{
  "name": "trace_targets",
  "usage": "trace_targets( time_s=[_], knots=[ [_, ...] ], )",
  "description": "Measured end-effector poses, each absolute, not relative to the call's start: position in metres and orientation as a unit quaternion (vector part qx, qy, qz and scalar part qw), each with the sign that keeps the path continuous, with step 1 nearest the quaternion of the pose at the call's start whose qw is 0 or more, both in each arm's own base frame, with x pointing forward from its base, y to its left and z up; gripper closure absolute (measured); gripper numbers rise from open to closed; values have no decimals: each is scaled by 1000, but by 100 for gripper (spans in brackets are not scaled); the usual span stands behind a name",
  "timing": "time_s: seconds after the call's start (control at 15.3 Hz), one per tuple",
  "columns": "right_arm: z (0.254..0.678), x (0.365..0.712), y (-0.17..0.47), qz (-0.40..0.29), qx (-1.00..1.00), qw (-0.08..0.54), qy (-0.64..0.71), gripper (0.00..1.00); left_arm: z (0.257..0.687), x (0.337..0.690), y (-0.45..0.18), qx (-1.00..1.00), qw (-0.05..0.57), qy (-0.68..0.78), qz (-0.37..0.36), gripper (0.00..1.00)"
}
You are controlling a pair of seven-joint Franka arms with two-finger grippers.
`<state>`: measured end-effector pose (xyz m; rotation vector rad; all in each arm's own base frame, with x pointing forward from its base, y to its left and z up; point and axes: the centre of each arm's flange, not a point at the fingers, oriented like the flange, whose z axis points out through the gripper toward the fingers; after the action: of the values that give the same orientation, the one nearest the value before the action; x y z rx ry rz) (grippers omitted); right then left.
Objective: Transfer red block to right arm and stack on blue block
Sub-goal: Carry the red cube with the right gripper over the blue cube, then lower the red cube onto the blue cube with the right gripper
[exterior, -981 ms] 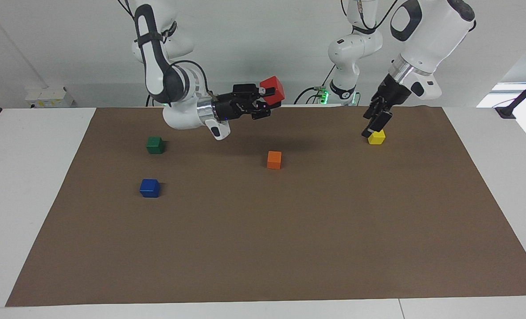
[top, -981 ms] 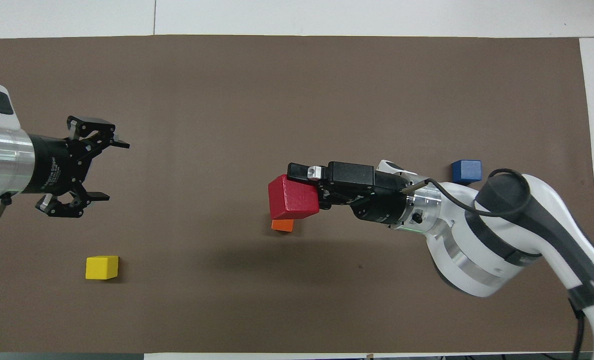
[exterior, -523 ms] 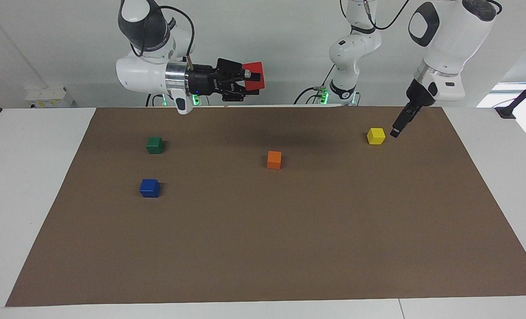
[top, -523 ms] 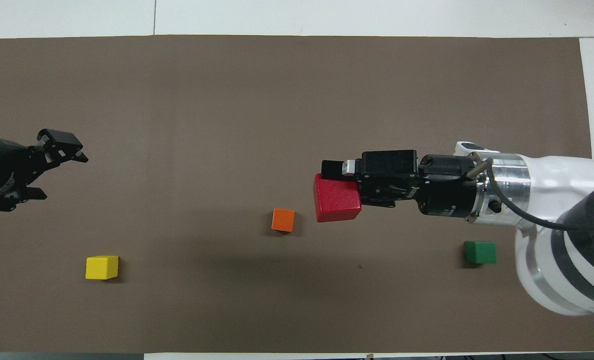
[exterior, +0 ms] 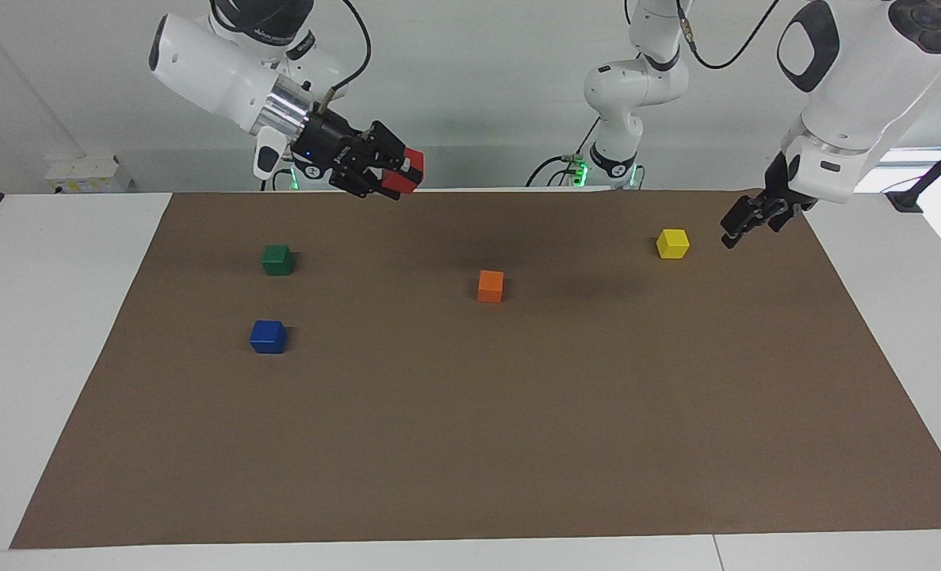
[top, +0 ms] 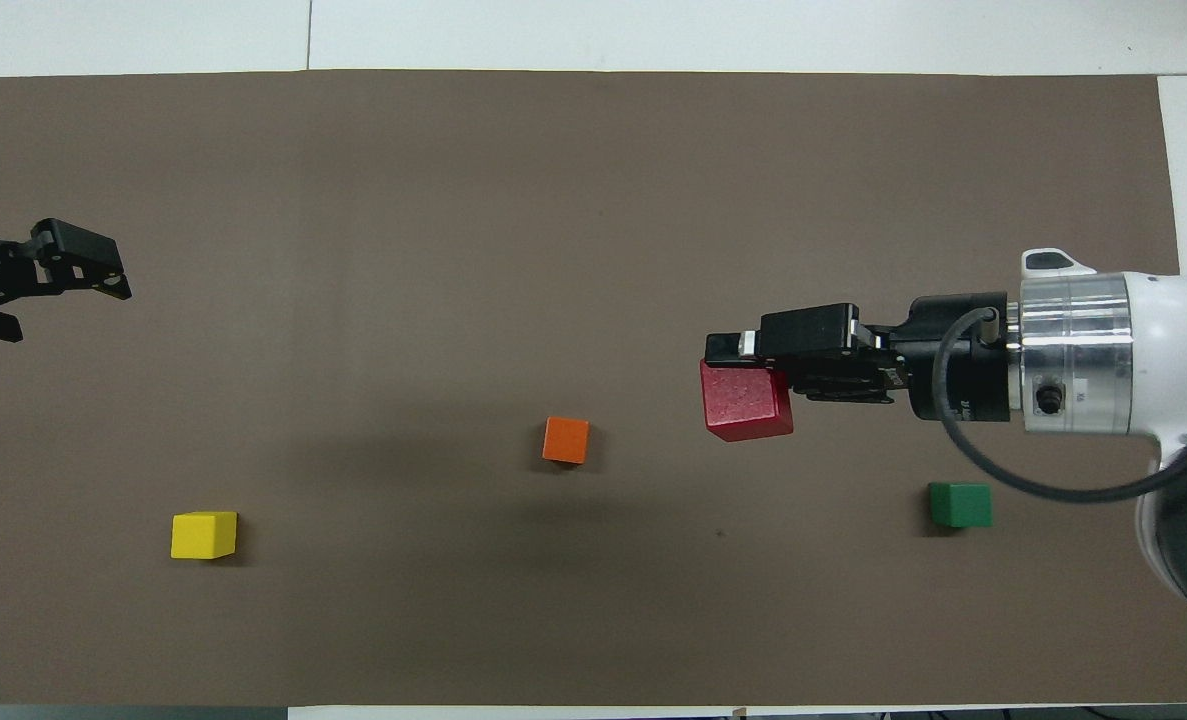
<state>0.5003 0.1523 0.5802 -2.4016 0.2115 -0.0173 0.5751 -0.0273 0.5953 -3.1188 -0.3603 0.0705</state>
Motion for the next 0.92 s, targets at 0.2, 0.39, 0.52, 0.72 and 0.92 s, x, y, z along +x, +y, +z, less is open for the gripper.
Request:
trace_targets(
  time_s=[0.2, 0.39, 0.52, 0.72, 0.92],
  knots=[
    [565, 505, 137, -25, -974, 222, 49, 44, 595, 569, -32, -994, 4, -104, 43, 0],
    [548, 508, 109, -22, -994, 100, 23, 44, 597, 563, -46, -994, 5, -92, 51, 0],
    [539, 513, 84, -17, -998, 54, 15, 44, 593, 556, -57, -995, 7, -82, 61, 0],
    [510, 526, 49, 3, -999, 21, 26, 44, 596, 542, -61, -996, 8, -73, 57, 0],
    [466, 547, 30, 6, -999, -8, 48, 44, 603, 543, -60, -999, 1, -23, 24, 0]
  ],
)
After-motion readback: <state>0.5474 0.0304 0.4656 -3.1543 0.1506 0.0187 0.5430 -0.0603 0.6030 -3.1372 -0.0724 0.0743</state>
